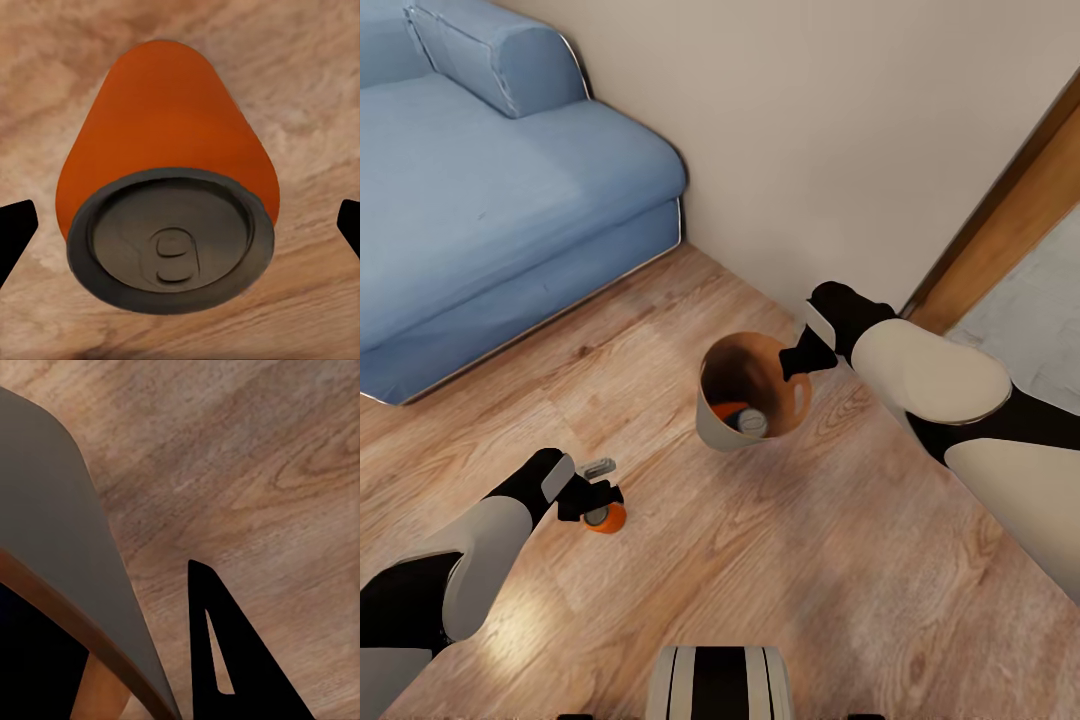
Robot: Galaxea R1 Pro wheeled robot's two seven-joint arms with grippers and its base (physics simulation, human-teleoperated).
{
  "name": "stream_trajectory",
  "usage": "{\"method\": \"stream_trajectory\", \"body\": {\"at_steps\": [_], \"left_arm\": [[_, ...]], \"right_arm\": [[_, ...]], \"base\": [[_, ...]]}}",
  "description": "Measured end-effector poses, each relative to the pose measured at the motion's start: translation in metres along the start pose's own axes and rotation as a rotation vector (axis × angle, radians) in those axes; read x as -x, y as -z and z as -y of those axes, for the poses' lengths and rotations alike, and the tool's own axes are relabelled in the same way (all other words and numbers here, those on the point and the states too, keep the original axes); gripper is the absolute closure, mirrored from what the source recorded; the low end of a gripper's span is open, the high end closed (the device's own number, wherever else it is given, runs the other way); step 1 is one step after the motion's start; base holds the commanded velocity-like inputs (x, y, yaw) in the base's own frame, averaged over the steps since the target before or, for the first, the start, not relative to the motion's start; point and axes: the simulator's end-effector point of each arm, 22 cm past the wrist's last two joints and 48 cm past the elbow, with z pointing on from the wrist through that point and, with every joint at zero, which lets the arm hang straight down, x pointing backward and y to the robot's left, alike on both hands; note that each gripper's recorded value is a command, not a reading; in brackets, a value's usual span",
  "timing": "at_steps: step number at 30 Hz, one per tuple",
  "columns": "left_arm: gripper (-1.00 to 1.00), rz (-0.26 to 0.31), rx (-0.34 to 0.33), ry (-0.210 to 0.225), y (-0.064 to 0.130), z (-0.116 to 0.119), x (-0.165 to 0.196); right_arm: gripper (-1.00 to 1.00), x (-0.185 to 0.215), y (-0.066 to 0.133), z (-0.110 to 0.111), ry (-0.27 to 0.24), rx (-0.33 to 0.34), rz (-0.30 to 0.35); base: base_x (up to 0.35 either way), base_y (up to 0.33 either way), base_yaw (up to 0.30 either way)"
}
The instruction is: Put the three can of soda from the living room inside the tash can in the kitchen.
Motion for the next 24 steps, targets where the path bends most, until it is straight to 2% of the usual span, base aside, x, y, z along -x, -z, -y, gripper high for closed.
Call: {"method": "stream_trajectory", "body": {"at_steps": [8,9,20,24], "left_arm": [[-1.00,-0.004,0.001,0.001,-0.002,-0.001,-0.001],[1.00,-0.004,0.001,0.001,-0.002,-0.001,-0.001],[1.00,-0.003,0.000,0.003,-0.002,0.000,-0.001],[1.00,0.012,-0.003,-0.001,0.007,0.002,0.003]], "right_arm": [[1.00,-0.001,-0.003,-0.001,-0.003,0.004,-0.005],[1.00,-0.001,-0.003,-0.001,-0.004,0.007,-0.004],[1.00,-0.002,-0.004,0.000,0.000,-0.001,-0.007],[1.00,-0.002,0.006,0.000,0.000,-0.003,0.005]], "base": [[0.000,0.000,0.000],[0.000,0.000,0.000],[0.000,0.000,0.000],[0.000,0.000,0.000]]}}
